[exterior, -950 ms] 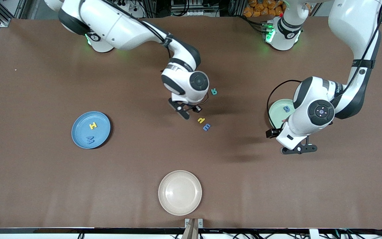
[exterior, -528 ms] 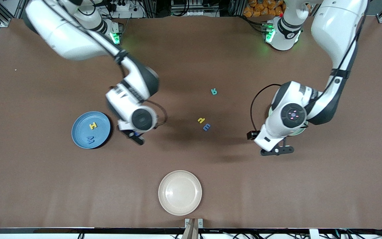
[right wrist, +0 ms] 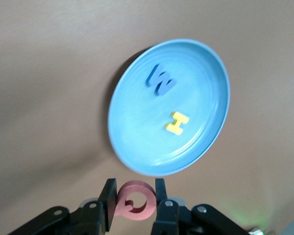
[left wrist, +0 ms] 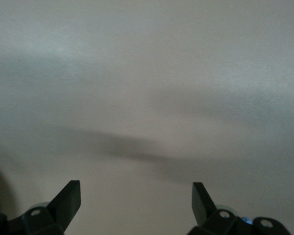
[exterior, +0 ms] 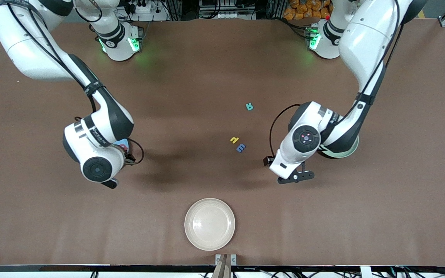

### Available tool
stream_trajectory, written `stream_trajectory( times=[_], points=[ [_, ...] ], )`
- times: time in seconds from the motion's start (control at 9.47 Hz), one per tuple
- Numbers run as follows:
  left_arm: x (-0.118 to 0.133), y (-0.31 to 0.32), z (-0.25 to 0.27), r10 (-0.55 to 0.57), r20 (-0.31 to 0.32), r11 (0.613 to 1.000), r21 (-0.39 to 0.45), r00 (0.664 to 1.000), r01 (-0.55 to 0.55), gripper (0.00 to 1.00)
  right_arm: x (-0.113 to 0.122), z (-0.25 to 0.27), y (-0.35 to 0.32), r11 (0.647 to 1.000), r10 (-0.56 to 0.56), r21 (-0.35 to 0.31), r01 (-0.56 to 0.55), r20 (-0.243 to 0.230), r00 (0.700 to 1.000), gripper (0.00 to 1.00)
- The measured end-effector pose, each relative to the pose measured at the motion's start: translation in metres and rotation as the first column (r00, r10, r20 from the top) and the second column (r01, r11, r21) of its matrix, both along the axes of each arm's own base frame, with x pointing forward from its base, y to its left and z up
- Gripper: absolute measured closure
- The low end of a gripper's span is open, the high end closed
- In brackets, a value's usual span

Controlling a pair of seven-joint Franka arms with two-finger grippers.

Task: Sort uppercase to blue plate, lowercase to green plate
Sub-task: 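Carry the q to the blue plate while the left gripper reaches the E, then release the q onto the blue plate while the left gripper grasps the E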

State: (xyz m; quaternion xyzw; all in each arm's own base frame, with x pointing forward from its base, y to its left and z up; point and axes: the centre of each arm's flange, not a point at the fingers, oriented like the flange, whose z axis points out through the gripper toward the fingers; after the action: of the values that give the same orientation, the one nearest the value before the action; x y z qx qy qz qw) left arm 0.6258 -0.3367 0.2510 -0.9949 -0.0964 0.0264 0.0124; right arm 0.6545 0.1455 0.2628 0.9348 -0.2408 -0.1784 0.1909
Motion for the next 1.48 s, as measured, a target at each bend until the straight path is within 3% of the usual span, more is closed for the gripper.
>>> stream_trajectory(
  times=[0.21,0.53,0.95,1.27,1.48],
  points=[
    [-0.008,-0.030,-0.022,0.067,0.041,0.998,0.019,0.997,-0.067,0.00,0.002,-0.013,-0.020,1.000,0.030,-0.004,-0.030,-0.031,0.999,0.64],
    [-0.022,-0.068,-0.034,0.097,0.092,0.995,-0.025,0.991,-0.095,0.00,0.007,-0.018,-0.049,0.995,0.100,0.016,-0.099,-0.063,0.993,0.63],
    [-0.035,-0.089,-0.042,0.030,0.102,0.999,-0.036,0.994,-0.027,0.00,0.010,-0.022,-0.072,0.988,0.154,0.037,-0.151,-0.090,0.984,0.02],
    [-0.037,-0.099,-0.044,0.009,0.136,0.998,-0.071,0.991,0.000,0.00,0.019,-0.001,-0.067,0.987,0.157,0.046,-0.154,-0.048,0.987,0.00],
    [-0.058,-0.128,-0.064,-0.035,0.144,0.995,-0.089,0.989,0.048,0.00,0.021,0.007,-0.058,0.985,0.166,0.054,-0.163,-0.037,0.986,0.00]
  ],
)
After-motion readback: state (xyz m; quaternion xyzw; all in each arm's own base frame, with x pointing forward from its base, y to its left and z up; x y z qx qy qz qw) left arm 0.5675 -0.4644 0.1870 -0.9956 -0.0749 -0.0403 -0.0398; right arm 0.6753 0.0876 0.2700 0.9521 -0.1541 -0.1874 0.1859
